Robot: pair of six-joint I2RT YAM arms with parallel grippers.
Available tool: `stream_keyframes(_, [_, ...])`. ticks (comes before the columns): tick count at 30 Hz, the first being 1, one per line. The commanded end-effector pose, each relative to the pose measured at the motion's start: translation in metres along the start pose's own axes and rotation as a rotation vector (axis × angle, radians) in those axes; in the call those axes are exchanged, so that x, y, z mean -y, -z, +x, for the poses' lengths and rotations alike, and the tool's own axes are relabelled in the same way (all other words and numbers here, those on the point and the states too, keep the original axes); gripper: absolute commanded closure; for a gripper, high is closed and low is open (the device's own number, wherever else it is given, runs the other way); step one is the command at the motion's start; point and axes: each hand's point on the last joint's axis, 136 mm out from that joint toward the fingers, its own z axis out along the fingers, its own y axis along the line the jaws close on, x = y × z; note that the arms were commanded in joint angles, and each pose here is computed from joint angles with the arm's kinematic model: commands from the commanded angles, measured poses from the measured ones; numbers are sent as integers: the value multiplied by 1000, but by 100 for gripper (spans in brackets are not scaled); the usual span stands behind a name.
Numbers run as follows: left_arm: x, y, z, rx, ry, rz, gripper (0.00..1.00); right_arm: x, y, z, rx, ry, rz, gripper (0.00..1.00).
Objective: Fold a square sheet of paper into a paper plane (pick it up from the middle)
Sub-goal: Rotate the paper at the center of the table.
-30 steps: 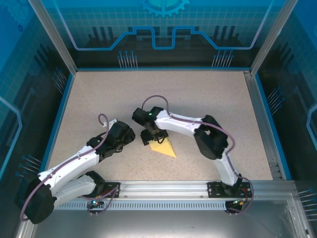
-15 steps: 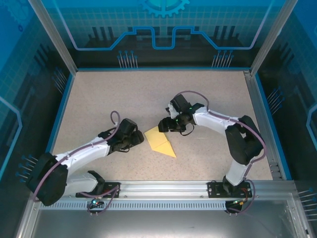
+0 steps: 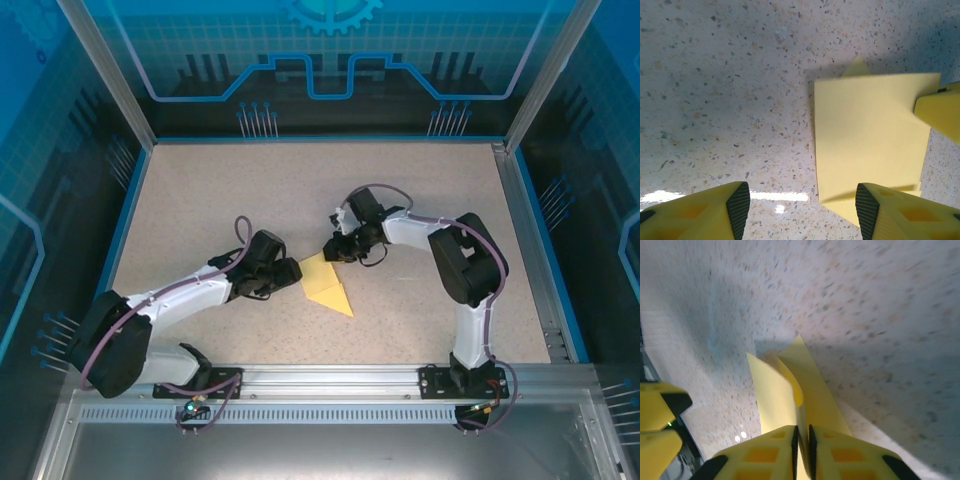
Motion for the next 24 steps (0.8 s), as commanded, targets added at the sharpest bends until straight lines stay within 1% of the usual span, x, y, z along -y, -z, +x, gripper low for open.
stream_keyframes(1, [13, 0, -4, -16, -14, 36, 38, 10, 11, -2, 53, -65, -71, 85])
stream_keyframes(5, [19, -3, -4, -31, -19, 48, 38, 24, 18, 0, 127, -131, -78, 85])
stream_keyframes(8, [23, -6, -5, -38, -23, 57, 38, 31, 22, 4, 161, -159, -61, 82])
stream_keyframes(12, [27, -8, -4, -50, -30, 66, 38, 31, 39, 7, 207, -159, -13, 73])
stream_keyframes(15, [28, -9, -4, -55, -32, 70, 38, 29, 60, 10, 233, -132, 50, 60])
stream_keyframes(17, [29, -10, -2, -62, -32, 75, 38, 20, 73, 14, 235, -96, 64, 57])
stream_keyframes(19, [29, -11, -2, -68, -30, 79, 38, 6, 80, 22, 217, -44, 41, 58])
stream_keyframes(20, [29, -12, -1, -70, -26, 78, 38, -4, 81, 27, 203, -10, 22, 61])
stream_keyframes(22, [30, -14, 0, -78, -19, 79, 38, -21, 78, 40, 151, 39, -6, 72])
stream_keyframes(24, [29, -16, 2, -88, -13, 75, 38, -33, 68, 56, 91, 72, -12, 80])
